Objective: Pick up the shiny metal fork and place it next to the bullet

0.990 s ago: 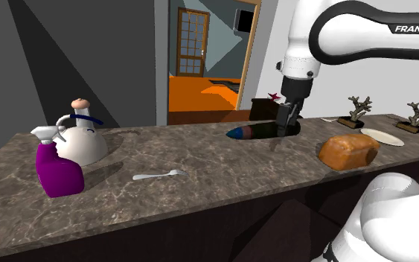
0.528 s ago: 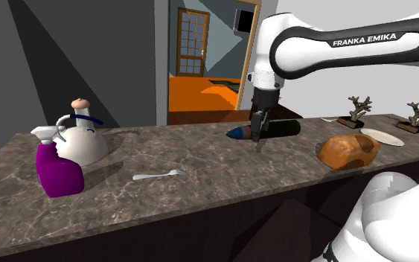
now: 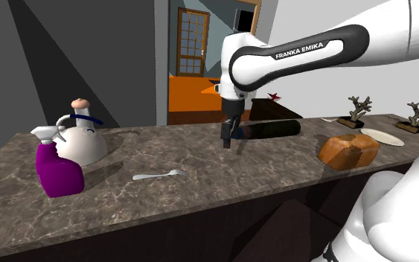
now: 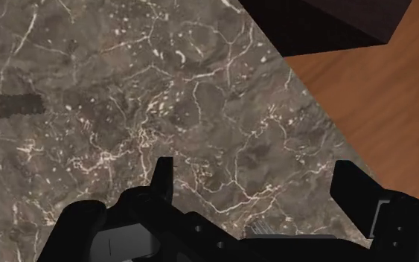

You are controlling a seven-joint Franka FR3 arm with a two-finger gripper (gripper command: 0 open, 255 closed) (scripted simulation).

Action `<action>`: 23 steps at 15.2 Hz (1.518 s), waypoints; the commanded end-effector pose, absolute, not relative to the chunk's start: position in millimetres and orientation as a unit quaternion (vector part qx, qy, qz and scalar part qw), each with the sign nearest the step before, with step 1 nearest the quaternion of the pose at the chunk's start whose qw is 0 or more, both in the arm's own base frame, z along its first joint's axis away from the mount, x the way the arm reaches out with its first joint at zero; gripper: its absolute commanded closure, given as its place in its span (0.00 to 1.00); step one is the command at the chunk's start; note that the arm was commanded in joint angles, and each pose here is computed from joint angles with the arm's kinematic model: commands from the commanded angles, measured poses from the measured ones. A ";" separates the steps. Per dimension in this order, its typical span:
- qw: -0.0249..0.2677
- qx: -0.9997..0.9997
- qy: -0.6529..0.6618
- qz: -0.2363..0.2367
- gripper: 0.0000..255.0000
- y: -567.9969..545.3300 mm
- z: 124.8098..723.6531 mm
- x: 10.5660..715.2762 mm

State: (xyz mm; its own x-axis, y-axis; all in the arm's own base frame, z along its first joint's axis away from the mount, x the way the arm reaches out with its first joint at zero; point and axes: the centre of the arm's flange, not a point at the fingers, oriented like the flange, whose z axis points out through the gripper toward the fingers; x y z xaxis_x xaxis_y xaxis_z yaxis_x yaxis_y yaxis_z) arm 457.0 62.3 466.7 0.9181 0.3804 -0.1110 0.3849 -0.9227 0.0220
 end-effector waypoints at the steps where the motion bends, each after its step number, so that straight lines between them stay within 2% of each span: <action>1: 0.017 0.975 0.216 -0.054 0.00 74.3 453.6 475.9; 18: -0.023 0.922 0.379 -0.072 0.00 212.0 340.0 611.5; 23: -0.023 0.922 0.379 -0.072 0.00 212.2 318.8 608.7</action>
State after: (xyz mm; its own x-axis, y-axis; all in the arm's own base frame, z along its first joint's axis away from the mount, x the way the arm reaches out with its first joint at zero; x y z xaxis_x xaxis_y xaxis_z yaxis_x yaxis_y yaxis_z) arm 609.5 211.9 323.9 0.7026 0.7020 -0.1164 0.6953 -0.7121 -0.0978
